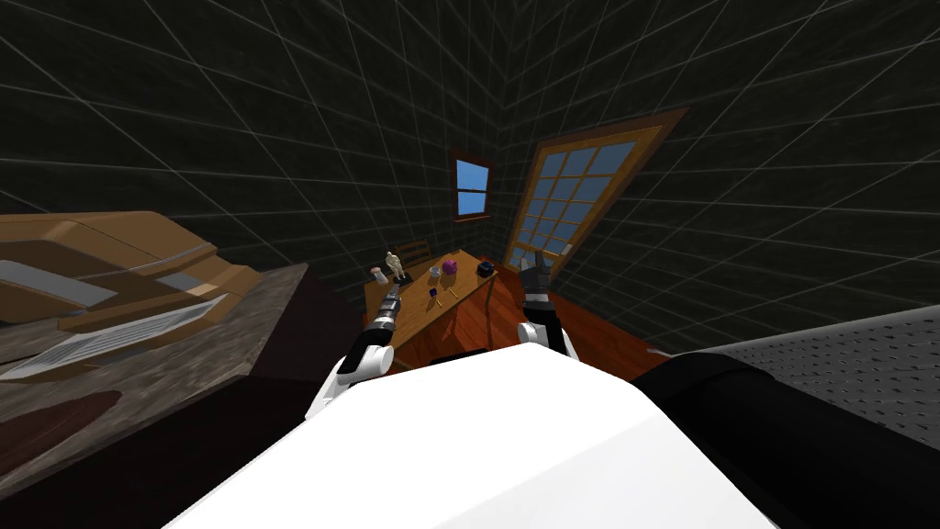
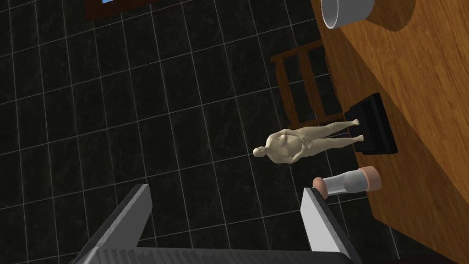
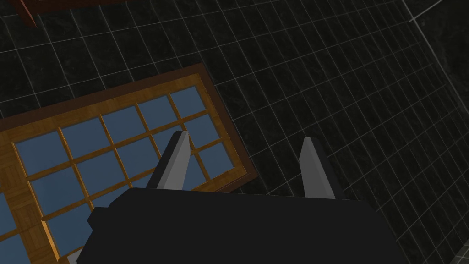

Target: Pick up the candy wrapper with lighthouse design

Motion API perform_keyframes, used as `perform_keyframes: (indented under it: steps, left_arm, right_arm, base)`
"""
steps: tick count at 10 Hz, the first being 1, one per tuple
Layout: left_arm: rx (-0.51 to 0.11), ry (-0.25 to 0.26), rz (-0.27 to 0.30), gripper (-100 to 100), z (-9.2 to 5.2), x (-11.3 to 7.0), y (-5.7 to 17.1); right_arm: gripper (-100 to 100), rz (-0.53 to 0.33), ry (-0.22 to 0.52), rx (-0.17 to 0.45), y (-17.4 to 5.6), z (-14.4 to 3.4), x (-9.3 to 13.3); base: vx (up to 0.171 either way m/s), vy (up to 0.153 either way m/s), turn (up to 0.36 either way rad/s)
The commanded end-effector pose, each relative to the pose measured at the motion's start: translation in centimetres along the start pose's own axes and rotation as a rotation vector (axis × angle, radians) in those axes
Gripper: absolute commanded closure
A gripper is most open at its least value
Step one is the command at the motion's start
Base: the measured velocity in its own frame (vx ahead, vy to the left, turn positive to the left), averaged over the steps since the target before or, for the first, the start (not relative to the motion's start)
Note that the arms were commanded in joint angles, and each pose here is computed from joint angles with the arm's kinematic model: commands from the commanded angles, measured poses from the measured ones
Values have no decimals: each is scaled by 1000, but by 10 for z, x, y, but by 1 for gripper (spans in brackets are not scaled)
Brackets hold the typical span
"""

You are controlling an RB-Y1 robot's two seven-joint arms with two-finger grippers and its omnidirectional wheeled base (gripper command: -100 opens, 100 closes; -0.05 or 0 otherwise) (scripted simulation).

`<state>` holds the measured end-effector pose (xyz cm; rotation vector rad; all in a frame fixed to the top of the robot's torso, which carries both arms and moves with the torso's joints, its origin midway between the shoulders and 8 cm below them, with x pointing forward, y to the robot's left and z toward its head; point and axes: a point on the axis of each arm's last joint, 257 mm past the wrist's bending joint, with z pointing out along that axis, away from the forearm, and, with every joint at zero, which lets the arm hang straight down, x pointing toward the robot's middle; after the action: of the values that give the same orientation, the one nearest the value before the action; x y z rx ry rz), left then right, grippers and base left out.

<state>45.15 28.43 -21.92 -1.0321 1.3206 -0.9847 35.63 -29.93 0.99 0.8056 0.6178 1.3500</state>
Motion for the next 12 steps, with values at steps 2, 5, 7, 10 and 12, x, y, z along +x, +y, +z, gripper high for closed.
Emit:
perform_keyframes:
  steps: [2,5,7,10,12]
  left_arm:
    - [-80,27,4,-100,4,7,28]
    - [-189,70,17,-100,11,19,65]
    - [-257,99,28,-100,12,26,87]
    - [-325,128,42,-100,12,32,109]
    - [-403,173,81,-100,16,39,133]
  right_arm:
    - [0,0,0,0,0,0,0]
    - [0,0,0,0,0,0,0]
    - [0,0,0,0,0,0,0]
    - [0,0,0,0,0,0,0]
    - [0,0,0,0,0,0,0]
  base:
    - [16,-55,-47]
    - [23,-60,-61]
    - [14,-51,-40]
    - [25,-60,-41]
    - [39,-61,-68]
